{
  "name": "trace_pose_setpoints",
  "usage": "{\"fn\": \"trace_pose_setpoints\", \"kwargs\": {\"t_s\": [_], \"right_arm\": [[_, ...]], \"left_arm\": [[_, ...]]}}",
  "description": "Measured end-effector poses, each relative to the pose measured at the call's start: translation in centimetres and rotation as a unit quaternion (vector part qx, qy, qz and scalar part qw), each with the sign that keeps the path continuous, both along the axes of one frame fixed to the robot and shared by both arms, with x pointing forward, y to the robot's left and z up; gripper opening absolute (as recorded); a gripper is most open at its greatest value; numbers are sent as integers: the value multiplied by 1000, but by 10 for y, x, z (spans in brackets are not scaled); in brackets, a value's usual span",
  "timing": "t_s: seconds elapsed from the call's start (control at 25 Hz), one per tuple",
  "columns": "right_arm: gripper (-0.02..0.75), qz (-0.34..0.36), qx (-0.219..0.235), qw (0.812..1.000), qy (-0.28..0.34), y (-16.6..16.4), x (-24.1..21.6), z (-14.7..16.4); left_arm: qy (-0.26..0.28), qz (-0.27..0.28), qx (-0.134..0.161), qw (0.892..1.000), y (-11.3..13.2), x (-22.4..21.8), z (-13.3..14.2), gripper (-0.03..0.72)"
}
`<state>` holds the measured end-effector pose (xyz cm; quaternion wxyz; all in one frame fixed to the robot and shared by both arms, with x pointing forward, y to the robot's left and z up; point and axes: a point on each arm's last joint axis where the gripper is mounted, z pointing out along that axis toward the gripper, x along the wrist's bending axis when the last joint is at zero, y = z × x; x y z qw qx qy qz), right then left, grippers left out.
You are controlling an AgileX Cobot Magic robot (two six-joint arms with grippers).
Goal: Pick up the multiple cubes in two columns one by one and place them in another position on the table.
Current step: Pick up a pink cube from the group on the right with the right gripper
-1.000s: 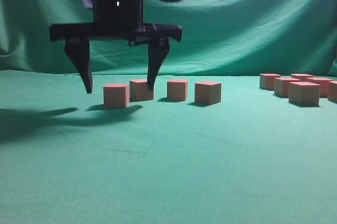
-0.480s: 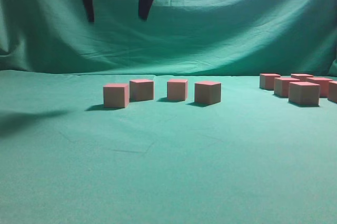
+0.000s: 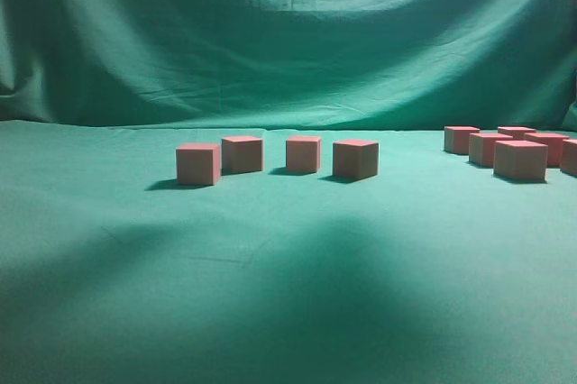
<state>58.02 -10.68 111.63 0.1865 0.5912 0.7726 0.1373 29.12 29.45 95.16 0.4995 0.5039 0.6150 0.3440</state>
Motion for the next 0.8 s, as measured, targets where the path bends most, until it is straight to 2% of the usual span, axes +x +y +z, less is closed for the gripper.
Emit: {"fn": "trace_pose_setpoints", "kwargs": {"t_s": [0.16, 0.32, 0.4, 0.56, 0.8], "right_arm": [[579, -60, -34, 996, 58, -53, 0, -32], [579, -91, -67, 985, 129, -81, -8, -80], [579, -96, -66, 984, 136, -86, -11, -99], [579, -88, -46, 988, 116, -89, -13, -124], [579, -83, -7, 995, 59, -92, -1, -125]], "left_arm": [[0, 0, 0, 1000, 0, 0, 0, 0], [0, 0, 0, 1000, 0, 0, 0, 0], [0, 0, 0, 1000, 0, 0, 0, 0], [0, 0, 0, 1000, 0, 0, 0, 0], [0, 0, 0, 1000, 0, 0, 0, 0]]}}
